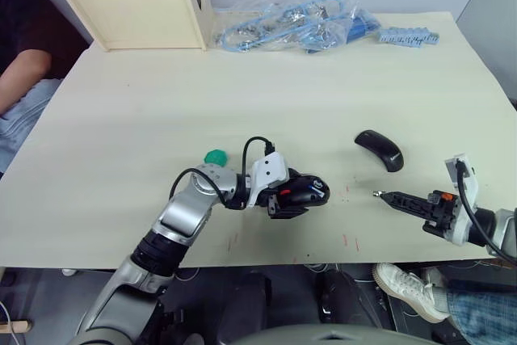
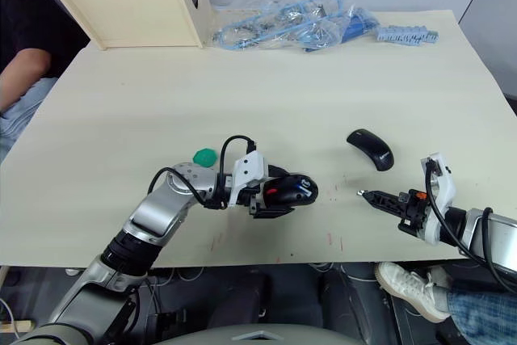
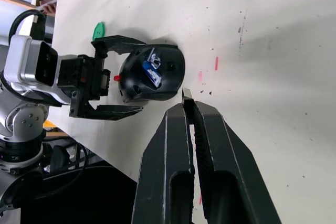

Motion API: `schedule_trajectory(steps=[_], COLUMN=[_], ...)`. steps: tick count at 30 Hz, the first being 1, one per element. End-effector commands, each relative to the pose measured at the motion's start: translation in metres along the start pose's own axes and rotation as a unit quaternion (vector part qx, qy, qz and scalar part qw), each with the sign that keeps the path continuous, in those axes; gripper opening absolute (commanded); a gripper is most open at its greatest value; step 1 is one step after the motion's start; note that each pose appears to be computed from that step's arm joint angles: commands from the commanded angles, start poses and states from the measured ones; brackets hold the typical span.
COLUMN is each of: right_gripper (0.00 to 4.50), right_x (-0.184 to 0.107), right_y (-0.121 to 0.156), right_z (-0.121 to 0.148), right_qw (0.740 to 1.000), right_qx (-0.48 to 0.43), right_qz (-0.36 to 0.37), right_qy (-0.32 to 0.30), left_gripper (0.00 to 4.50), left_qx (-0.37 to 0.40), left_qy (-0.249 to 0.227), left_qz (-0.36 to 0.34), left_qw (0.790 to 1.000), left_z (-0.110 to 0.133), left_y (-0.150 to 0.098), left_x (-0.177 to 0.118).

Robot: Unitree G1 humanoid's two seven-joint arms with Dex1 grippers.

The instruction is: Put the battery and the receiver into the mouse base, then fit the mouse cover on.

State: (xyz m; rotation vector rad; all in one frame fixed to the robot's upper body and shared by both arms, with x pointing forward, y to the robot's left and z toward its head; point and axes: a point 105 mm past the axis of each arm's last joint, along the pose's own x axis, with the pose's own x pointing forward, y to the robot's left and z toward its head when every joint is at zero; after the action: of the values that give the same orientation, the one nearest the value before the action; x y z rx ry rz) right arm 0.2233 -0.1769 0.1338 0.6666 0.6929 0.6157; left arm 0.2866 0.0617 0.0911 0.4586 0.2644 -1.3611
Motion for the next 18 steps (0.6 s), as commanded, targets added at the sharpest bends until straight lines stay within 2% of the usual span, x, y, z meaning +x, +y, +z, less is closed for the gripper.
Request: schedule_trajectory(steps=[1,5,8,9,10,16,18], right_gripper=[0.0,0.0,0.0,0.0,0.0,0.0,0.0], right_x=[-0.002,-0.002,-0.001,-0.001,-0.001,0.003,0.008], right_y=[0.01,0.01,0.011,0.012,0.013,0.02,0.03], right_z=[0.005,0.005,0.007,0.008,0.008,0.012,0.017], right_qw=[1.0,1.0,1.0,1.0,1.0,0.998,0.995], right_qx=[-0.012,-0.013,-0.017,-0.019,-0.022,-0.057,-0.093], right_qz=[0.014,0.015,0.016,0.016,0.017,0.012,0.013], right_qy=[-0.011,-0.011,-0.012,-0.012,-0.012,0.002,0.015], left_gripper=[4.44,4.44,3.64,3.1,3.0,2.95,2.95], left_qx=[0.023,0.024,0.024,0.024,0.024,0.027,0.027], left_qy=[-0.014,-0.013,-0.013,-0.013,-0.013,-0.012,-0.012], left_qz=[0.001,0.002,0.002,0.001,0.001,0.004,0.006], left_qw=[1.0,1.0,1.0,1.0,1.0,1.0,1.0], left_z=[0.013,0.013,0.013,0.013,0.013,0.012,0.012], left_y=[0.0,0.001,0.002,0.002,0.001,0.001,0.001], left_x=[-0.001,-0.001,0.0,0.0,0.0,0.001,0.001])
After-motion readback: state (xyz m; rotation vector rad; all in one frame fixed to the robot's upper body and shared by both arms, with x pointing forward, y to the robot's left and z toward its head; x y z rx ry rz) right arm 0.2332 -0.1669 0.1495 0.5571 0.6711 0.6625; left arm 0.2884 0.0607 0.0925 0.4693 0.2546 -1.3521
